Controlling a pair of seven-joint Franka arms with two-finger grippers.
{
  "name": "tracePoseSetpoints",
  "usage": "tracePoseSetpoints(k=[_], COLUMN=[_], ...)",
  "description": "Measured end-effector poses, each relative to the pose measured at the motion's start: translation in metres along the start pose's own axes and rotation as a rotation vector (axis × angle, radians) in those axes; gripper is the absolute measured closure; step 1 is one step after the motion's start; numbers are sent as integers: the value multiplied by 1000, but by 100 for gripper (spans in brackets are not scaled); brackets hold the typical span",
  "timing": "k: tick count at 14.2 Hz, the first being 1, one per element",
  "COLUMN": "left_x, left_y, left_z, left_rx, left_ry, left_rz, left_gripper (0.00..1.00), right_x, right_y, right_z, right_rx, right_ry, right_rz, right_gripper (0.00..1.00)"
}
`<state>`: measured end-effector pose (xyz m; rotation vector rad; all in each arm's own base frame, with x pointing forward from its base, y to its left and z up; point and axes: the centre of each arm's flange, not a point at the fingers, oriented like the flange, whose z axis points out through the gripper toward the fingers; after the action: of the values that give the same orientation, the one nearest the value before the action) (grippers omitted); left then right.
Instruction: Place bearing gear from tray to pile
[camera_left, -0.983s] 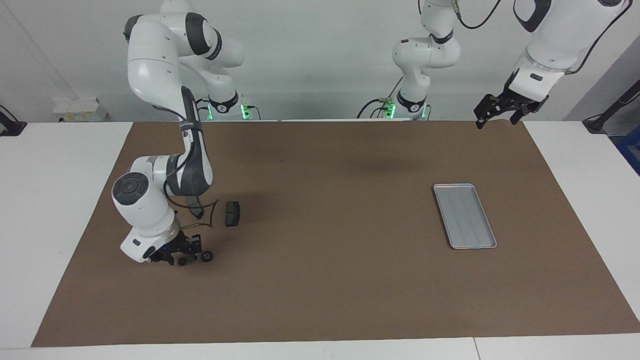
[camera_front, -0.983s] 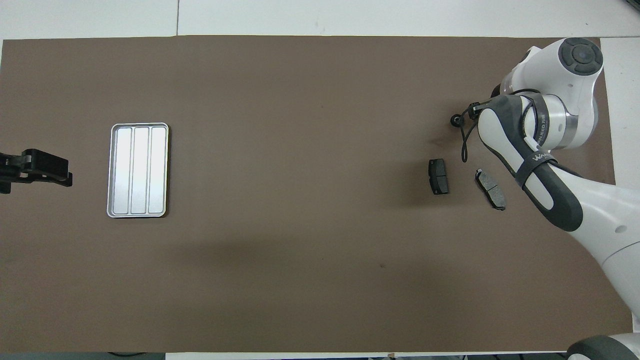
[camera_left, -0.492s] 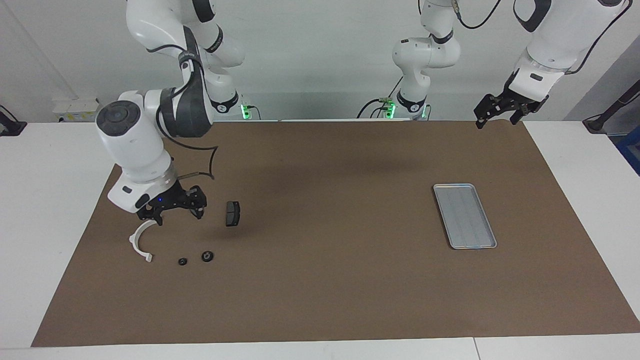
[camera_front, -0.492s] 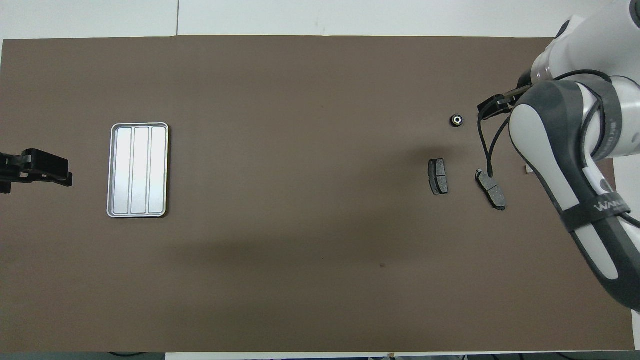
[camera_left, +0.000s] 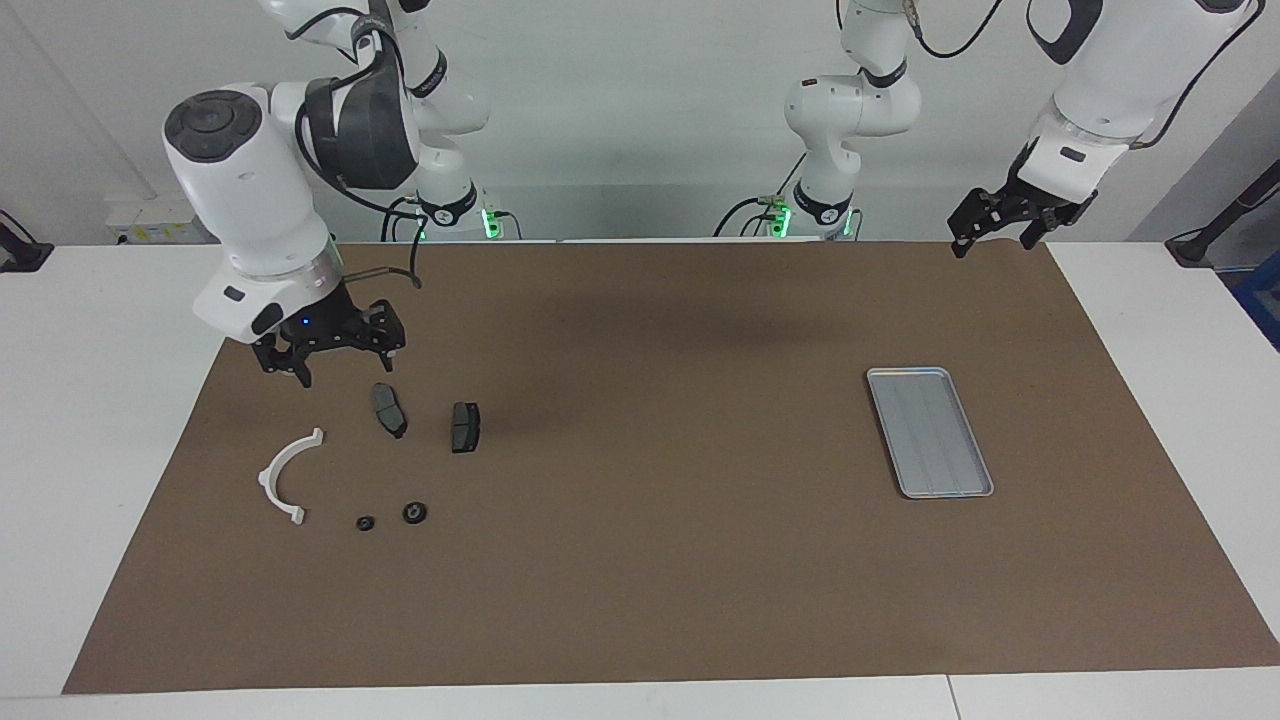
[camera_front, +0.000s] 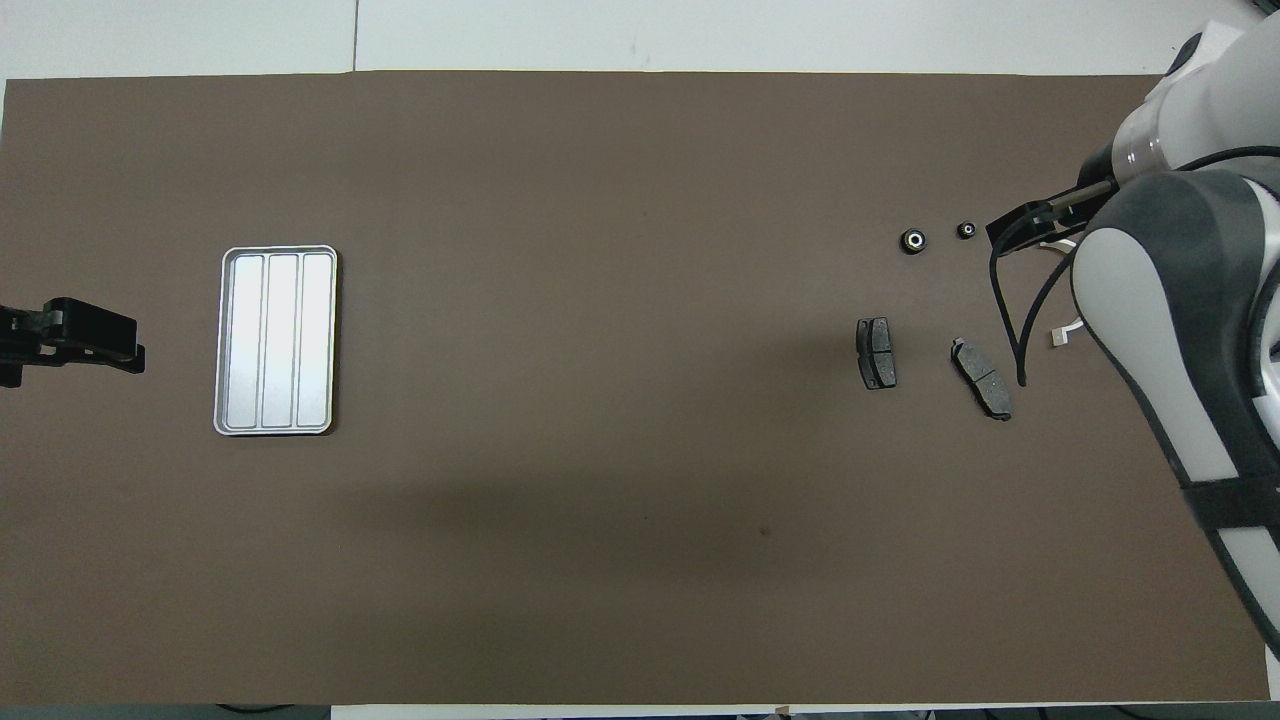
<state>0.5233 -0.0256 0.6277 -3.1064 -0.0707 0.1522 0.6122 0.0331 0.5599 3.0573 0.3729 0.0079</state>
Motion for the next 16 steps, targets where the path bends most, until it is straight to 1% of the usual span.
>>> tracePoseSetpoints(k=[4,6,8,10,12,16], left_x=[0,0,0,0,0,0], left_y=[0,0,0,0,0,0], left_z=[0,0,0,0,0,0], left_rx=[0,0,0,0,0,0], left_ry=[0,0,0,0,0,0], left_rz=[0,0,0,0,0,0], left_gripper=[0,0,0,0,0,0], right_x=[-51,-77,-96,-106,-108,-106], right_y=[-5,-7,-8,-6,-3,-7], right_z=[-46,-60,-67,-67,-64,-71], right_rx=[3,6,20,44,49,60], right_ry=[22,35,29,14,5,21], right_rz=[16,27,40,59,78,151], right_gripper=[0,0,0,0,0,0])
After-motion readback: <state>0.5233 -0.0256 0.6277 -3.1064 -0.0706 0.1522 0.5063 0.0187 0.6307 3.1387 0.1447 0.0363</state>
